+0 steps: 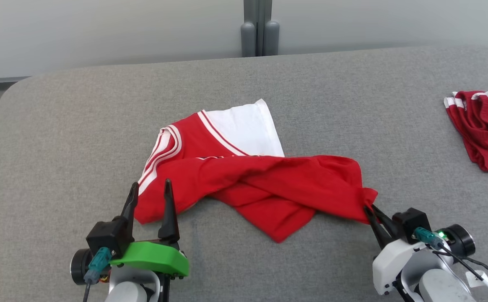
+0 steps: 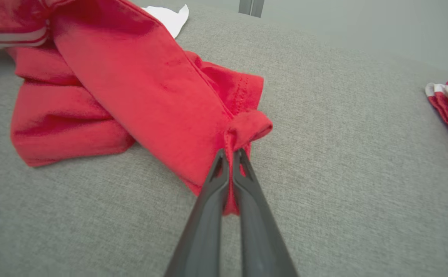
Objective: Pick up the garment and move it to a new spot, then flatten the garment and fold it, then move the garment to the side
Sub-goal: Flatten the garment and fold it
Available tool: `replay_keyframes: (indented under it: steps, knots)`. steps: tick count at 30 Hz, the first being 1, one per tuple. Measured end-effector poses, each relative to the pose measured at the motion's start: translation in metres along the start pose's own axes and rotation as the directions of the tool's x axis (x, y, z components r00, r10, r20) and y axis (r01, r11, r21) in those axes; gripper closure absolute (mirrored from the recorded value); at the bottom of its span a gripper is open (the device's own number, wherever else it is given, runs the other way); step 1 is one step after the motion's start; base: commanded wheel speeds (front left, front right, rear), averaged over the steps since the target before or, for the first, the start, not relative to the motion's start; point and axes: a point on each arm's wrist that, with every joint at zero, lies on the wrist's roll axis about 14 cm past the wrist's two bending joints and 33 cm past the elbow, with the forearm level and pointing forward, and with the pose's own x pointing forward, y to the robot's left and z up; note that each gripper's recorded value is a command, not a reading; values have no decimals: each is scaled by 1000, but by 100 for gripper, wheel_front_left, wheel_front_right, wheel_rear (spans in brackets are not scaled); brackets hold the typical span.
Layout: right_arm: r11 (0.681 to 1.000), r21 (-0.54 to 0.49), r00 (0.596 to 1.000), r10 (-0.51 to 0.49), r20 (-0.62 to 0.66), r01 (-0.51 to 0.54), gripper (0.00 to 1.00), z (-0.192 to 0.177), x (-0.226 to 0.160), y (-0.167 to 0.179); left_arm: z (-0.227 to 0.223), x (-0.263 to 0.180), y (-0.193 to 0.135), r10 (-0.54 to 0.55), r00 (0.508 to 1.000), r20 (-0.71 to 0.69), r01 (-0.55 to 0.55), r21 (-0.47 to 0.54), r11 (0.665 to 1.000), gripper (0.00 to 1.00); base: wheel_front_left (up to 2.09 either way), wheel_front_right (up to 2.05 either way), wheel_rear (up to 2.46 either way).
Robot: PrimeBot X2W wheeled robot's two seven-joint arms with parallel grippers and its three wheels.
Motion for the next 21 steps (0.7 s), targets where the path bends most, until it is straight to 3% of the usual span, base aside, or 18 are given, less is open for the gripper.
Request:
replay_keyframes:
  steps: [1,2,3,4,14,21]
  knots:
    - [1000,-7,1000,-14,-4,14,100,-1,-2,-4,-1,-1,1,3,1000,-3,-3,0,1000,0,0,0,0]
    - [1000,-8,1000,-24,-8,24,88,-2,-3,-5,-2,-1,2,6,1000,-6,-6,1,1000,0,0,0,0]
    - [999,-2,999,-32,-8,32,61,-3,-3,-5,-2,-2,3,8,1000,-7,-8,2,1000,0,0,0,0]
    - [999,14,999,-38,-6,38,0,-3,-4,-3,-2,-2,4,11,1000,-8,-11,2,1000,0,0,0,0]
    - [985,108,990,-137,18,134,0,-5,-20,-11,-6,-12,16,49,999,-22,-49,-3,999,0,0,0,0]
    - [962,160,954,-249,165,223,0,35,-36,-35,-18,-27,24,80,995,-59,-81,-13,997,0,0,0,0]
